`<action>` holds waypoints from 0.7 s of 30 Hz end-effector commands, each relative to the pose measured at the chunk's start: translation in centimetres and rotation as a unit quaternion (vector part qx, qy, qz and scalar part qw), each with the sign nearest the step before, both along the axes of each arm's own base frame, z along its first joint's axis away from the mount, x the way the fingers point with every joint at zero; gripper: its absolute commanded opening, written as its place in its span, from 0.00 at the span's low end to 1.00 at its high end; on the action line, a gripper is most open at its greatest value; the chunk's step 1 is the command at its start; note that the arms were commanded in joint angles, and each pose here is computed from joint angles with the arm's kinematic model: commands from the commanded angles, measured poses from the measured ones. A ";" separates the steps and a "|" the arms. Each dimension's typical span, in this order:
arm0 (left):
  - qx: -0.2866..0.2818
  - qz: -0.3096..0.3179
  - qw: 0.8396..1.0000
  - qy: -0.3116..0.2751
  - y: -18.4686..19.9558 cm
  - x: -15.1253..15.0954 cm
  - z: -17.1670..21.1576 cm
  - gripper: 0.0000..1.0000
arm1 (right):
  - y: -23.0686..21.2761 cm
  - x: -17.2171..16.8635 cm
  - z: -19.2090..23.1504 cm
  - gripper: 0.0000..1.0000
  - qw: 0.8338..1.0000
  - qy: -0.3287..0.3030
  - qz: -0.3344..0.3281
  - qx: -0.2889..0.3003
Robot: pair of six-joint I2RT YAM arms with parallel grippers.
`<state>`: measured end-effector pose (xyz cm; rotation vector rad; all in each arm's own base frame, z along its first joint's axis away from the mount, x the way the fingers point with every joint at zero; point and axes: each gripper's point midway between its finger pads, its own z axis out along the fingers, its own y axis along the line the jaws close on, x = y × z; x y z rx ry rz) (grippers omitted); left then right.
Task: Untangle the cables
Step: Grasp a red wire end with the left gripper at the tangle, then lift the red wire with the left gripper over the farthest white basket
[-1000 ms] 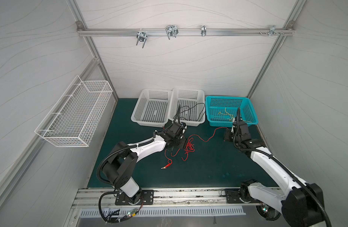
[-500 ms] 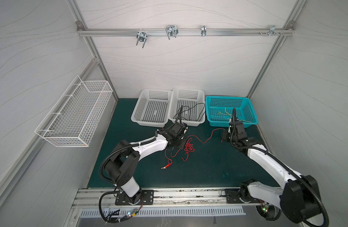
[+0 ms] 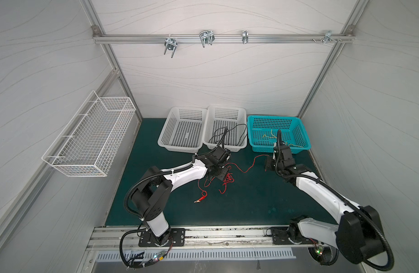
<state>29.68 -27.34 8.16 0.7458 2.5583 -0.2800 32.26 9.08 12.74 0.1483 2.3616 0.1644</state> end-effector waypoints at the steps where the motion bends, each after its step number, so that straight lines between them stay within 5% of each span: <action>1: -0.060 -0.015 0.997 -0.052 -1.4 0.6 6.5 0.00 | -0.6 0.3 0.1 0.00 1.000 0.001 -0.018 -0.021; 9: -0.132 -0.021 0.974 -0.182 0.1 0.2 17.9 0.00 | -2.2 0.0 -2.4 0.00 0.996 0.044 -0.050 -0.064; 21: -0.117 0.057 0.951 -0.282 5.2 0.4 24.4 0.00 | -2.7 -0.6 -2.8 0.00 0.995 0.051 -0.055 -0.071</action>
